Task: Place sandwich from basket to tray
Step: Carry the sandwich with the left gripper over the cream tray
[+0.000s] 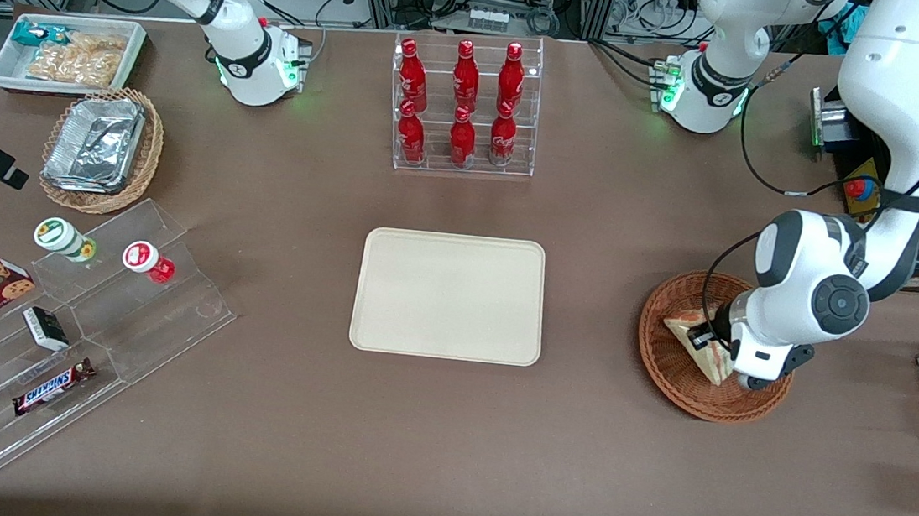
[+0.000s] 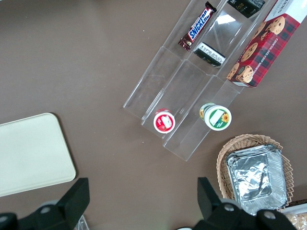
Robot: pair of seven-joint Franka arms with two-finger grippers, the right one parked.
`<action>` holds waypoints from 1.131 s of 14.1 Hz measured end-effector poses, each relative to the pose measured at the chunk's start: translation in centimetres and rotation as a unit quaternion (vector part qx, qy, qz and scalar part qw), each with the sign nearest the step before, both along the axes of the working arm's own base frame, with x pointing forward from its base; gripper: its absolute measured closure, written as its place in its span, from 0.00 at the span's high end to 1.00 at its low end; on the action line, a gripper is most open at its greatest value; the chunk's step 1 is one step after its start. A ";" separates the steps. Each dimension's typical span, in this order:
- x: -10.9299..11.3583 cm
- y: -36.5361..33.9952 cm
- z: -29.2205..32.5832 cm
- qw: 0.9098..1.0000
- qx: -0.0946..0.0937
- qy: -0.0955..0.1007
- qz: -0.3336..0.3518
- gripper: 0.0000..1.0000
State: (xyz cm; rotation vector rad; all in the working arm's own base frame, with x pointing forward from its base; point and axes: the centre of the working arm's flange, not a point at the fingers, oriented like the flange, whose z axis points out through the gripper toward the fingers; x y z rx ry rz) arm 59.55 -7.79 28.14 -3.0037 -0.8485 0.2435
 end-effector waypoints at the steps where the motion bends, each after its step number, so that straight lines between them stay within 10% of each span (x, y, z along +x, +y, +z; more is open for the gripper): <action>1: -0.1 -0.6 1.2 1.000 0.003 -0.006 -0.007 0.27; 5: -2.2 -9.4 5.1 0.995 0.001 -0.029 -0.096 0.26; 11: -10.6 -25.3 5.9 0.968 -0.031 -0.014 -0.250 0.16; 16: -12.7 -32.6 3.9 0.947 -0.027 -0.024 -0.319 0.15</action>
